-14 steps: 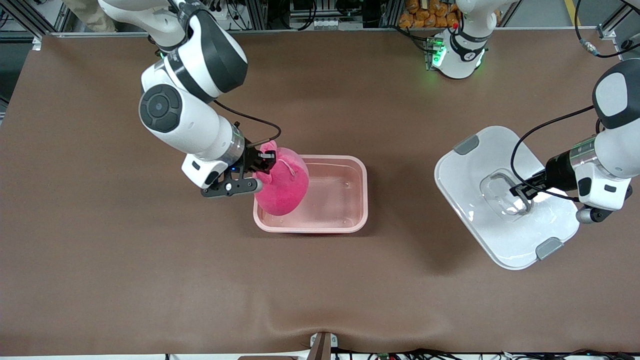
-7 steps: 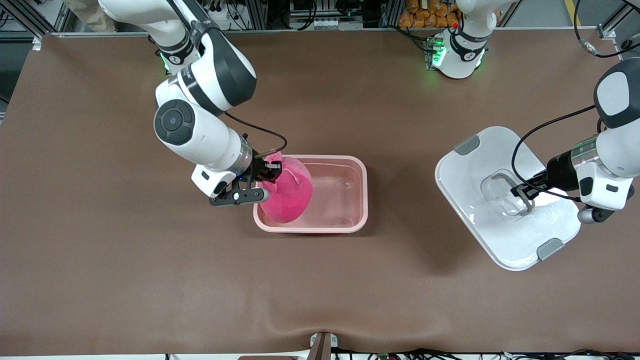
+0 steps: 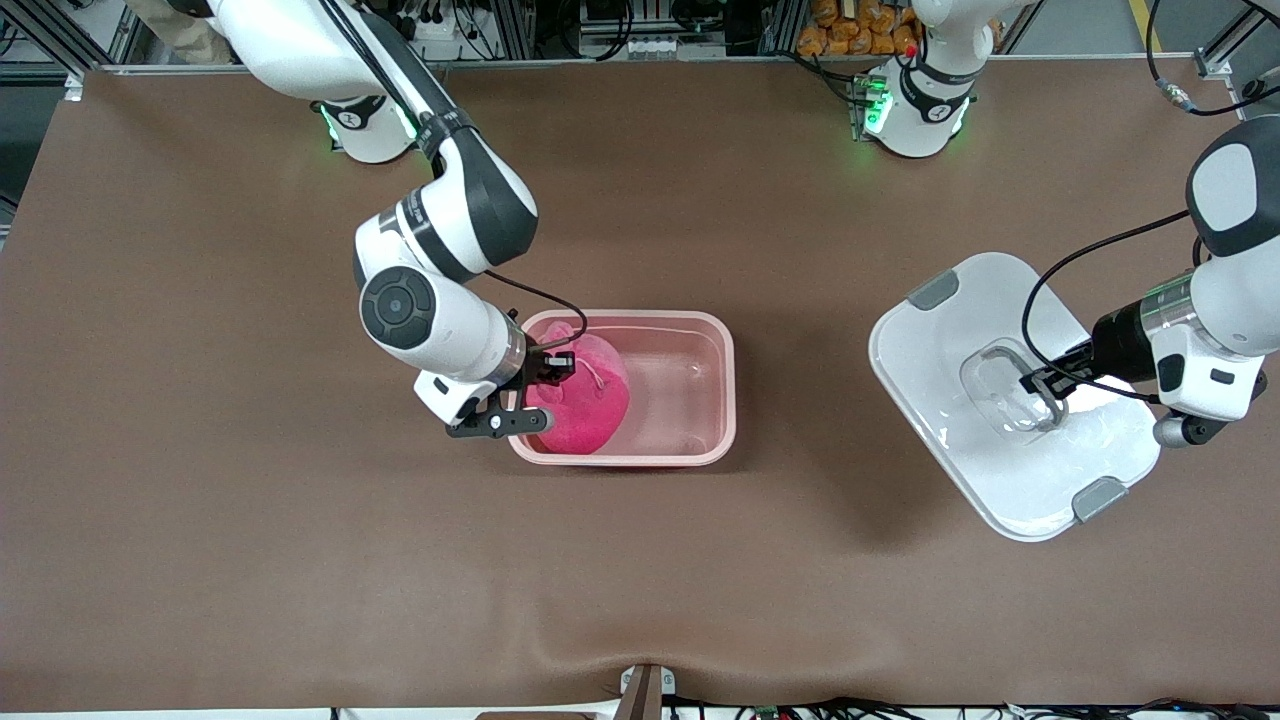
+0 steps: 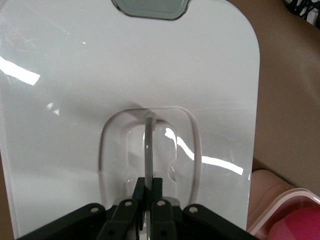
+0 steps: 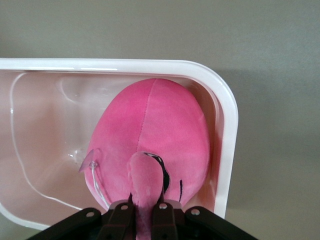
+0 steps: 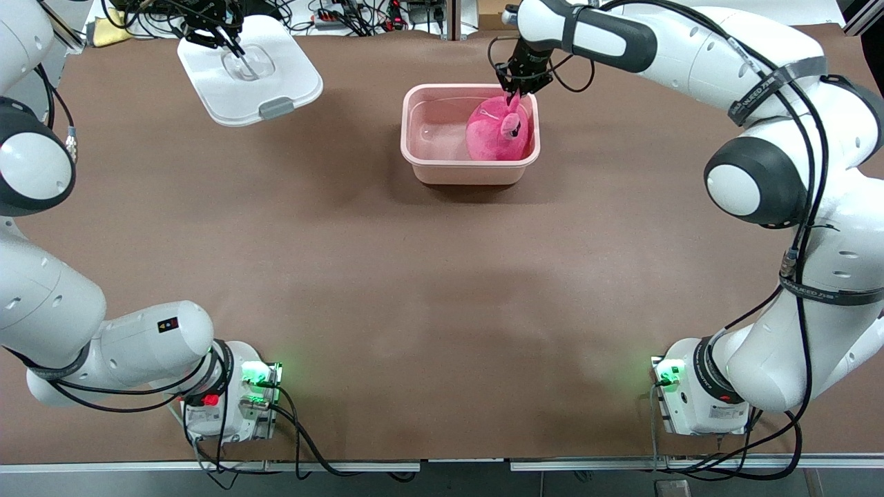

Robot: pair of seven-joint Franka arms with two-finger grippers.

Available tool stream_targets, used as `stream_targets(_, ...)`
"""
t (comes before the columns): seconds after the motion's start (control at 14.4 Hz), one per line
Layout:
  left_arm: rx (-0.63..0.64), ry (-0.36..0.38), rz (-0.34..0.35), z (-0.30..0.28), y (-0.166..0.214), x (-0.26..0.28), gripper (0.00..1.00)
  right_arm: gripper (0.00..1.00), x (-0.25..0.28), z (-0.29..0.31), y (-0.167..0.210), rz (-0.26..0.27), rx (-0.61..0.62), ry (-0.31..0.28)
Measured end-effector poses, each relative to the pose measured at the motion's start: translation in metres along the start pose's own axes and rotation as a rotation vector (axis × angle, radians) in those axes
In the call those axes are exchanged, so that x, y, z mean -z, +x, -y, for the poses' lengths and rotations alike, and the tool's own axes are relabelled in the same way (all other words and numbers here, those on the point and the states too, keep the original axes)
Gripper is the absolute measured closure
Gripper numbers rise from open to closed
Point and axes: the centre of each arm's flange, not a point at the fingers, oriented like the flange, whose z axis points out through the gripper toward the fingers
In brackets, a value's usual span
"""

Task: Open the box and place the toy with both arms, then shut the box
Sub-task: 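Move the lid aside with the left gripper while the right gripper carries the toy, then lower the pink toy into the box and open the right gripper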

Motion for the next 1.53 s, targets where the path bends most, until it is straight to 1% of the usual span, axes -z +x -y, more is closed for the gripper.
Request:
stream_targets(0.07, 0.000, 0.000, 0.000, 0.000, 0.000, 0.000, 0.93, 0.89, -0.006, 0.003, -0.002, 0.005, 0.009, -0.010)
stream_targets(0.14, 0.000, 0.000, 0.000, 0.000, 0.000, 0.000, 0.93, 0.89, -0.013, 0.009, -0.005, 0.007, 0.028, -0.033)
stream_targets(0.28, 0.000, 0.000, 0.000, 0.000, 0.000, 0.000, 0.93, 0.89, -0.034, 0.022, -0.012, 0.009, 0.079, -0.099)
stream_targets(0.35, 0.000, 0.000, 0.000, 0.000, 0.000, 0.000, 0.93, 0.89, -0.045, 0.030, -0.015, 0.003, 0.099, -0.116)
stream_targets(0.56, 0.000, 0.000, 0.001, 0.000, 0.000, 0.000, 0.93, 0.89, -0.065, 0.044, -0.016, -0.024, 0.128, -0.121)
stream_targets(0.63, 0.001, 0.000, 0.001, 0.000, 0.000, 0.000, 0.93, 0.89, -0.068, 0.047, -0.015, -0.038, 0.132, -0.115)
stream_targets(0.83, 0.001, 0.000, 0.001, 0.001, 0.001, -0.001, 0.93, 0.89, -0.081, 0.065, -0.015, -0.106, 0.149, -0.082)
stream_targets(1.11, 0.001, 0.002, 0.003, 0.001, 0.001, -0.001, 0.93, 0.89, -0.102, 0.106, -0.029, -0.199, 0.167, -0.026)
stream_targets(1.25, 0.001, 0.003, 0.005, 0.001, 0.001, -0.002, 0.93, 0.89, -0.115, 0.119, -0.034, -0.237, 0.177, 0.003)
stream_targets(1.39, 0.001, 0.004, 0.006, 0.001, 0.001, -0.002, 0.93, 0.89, -0.126, 0.126, -0.036, -0.256, 0.181, 0.025)
stream_targets(1.46, 0.001, 0.004, 0.007, 0.001, 0.001, -0.002, 0.93, 0.84, -0.128, 0.128, -0.036, -0.261, 0.182, 0.028)
stream_targets(1.53, 0.001, 0.004, 0.007, 0.001, 0.001, -0.002, 0.93, 0.84, -0.127, 0.128, -0.035, -0.265, 0.182, 0.030)
